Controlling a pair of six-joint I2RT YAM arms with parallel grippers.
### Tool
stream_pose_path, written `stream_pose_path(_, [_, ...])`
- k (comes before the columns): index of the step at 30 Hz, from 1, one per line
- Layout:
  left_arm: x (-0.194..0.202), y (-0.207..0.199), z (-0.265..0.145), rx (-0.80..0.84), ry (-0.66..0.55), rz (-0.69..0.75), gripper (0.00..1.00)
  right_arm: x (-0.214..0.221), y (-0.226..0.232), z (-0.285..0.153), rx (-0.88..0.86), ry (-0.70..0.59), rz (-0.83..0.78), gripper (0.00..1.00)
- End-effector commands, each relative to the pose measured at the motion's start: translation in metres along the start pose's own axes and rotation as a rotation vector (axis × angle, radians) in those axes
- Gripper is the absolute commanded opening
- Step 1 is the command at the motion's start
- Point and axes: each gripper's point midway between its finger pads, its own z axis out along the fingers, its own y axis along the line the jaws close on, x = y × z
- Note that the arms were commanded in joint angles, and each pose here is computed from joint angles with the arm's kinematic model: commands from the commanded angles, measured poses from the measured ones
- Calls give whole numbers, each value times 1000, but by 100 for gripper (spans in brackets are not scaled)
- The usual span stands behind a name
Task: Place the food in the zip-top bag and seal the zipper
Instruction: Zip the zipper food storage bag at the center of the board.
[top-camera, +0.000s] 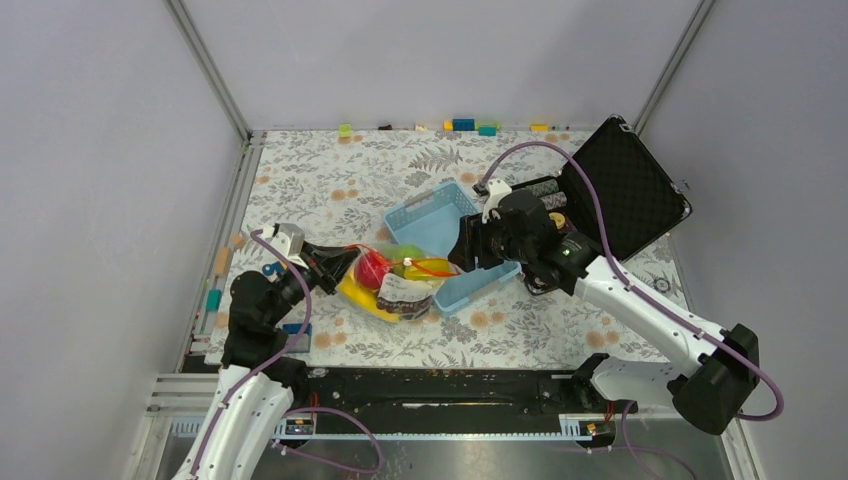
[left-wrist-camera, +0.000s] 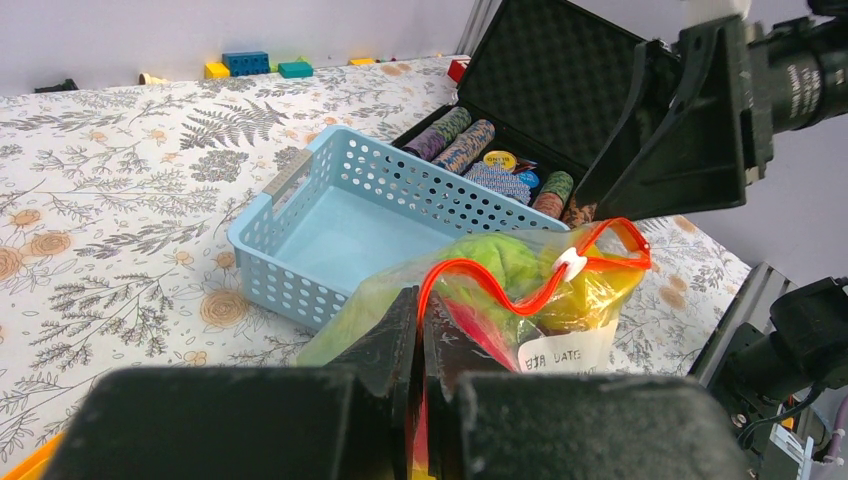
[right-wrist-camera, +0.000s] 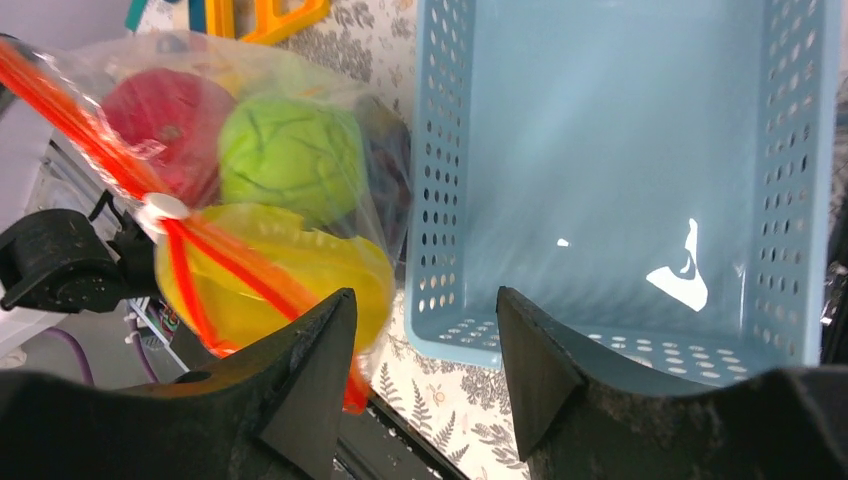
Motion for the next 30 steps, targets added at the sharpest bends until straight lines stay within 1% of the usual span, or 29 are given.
stream_pose_path(1, [-17,-2,1,5,-68,49,0,18,4,6,-35,56,40,61])
stream_pose_path(4, [-18,-2,1,4,-70,50,0,18,-1,-1,-9,37,41,61])
stream_pose_path(8, [-17,-2,0,7,-68,49,0,-1,3,-23,-12,-62,31,62])
stream_pose_path(11, [-16,-2,0,5,-68,47,0,-7,17,-35,-94,-116,22,62])
stream_pose_path(13, [-17,-3,0,10,-71,49,0,-5,27,-38,-154,-125,12,63])
stream_pose_path(17, [-18,-4,0,12,-74,51,0,1,29,-27,-171,-90,25,63])
stream_pose_path(22, [-18,-4,-1,12,-76,52,0,9,19,-7,-127,-35,44,62])
stream_pose_path(27, [-18,-4,-2,11,-78,56,0,25,23,5,-153,33,62,62])
stream_pose_path(29, [-17,-4,-2,13,-76,53,0,33,26,11,-161,57,62,59])
stream_pose_path(30, [-17,-5,-2,14,-77,53,0,35,28,13,-166,65,63,55])
